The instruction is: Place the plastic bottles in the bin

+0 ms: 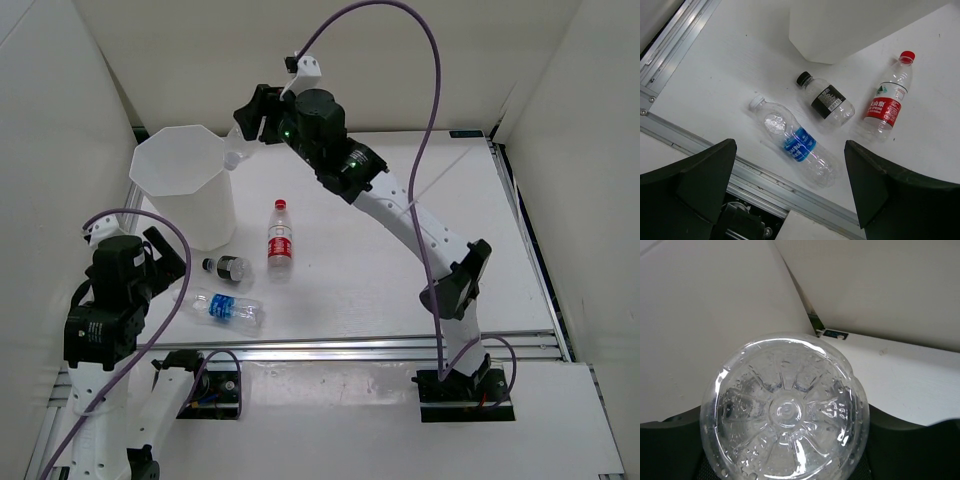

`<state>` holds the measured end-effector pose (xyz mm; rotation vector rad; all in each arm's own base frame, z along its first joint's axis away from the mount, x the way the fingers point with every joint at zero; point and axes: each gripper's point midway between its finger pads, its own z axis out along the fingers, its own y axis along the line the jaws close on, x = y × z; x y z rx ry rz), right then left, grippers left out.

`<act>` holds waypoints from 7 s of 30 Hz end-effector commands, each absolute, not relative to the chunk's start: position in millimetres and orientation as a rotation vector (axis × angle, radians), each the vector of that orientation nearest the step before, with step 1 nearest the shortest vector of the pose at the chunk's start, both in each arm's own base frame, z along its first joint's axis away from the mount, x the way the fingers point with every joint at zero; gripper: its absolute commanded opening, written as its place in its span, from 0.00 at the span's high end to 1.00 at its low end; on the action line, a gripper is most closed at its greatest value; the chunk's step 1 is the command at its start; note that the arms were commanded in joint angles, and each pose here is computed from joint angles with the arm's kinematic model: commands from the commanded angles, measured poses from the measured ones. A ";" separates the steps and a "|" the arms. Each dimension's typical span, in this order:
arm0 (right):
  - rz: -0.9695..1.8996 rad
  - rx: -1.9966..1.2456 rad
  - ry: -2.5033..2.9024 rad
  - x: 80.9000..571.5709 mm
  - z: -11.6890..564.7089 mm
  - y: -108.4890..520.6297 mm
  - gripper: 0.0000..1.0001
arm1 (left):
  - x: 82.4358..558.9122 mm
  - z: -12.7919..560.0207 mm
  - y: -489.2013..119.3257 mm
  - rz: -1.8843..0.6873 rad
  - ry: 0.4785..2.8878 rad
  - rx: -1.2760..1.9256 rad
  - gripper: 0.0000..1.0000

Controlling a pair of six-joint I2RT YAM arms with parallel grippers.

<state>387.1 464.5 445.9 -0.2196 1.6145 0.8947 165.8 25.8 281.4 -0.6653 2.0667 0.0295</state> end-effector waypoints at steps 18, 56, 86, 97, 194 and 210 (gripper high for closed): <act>1.096 -0.379 1.399 376.3 454.8 545.1 0.00 | 158.2 299.6 40.1 0.093 1.993 -0.711 0.00; 1.075 -0.271 2.715 381.8 69.7 449.7 0.00 | 154.1 269.9 52.0 0.075 1.858 -1.059 0.00; 1.446 -0.276 1.336 417.8 516.9 461.0 0.53 | 159.5 266.9 16.3 -0.067 2.069 -0.852 0.00; 1.388 -0.256 1.132 419.9 495.8 519.9 0.48 | 158.8 254.4 6.8 -0.050 2.219 -0.705 0.00; 0.841 -0.073 1.836 410.7 456.7 242.2 0.00 | 392.4 408.2 103.4 0.319 1.599 -0.960 0.26; 0.824 -0.030 1.873 416.1 443.2 224.1 0.00 | 310.9 397.6 16.7 -0.341 1.646 -0.962 0.00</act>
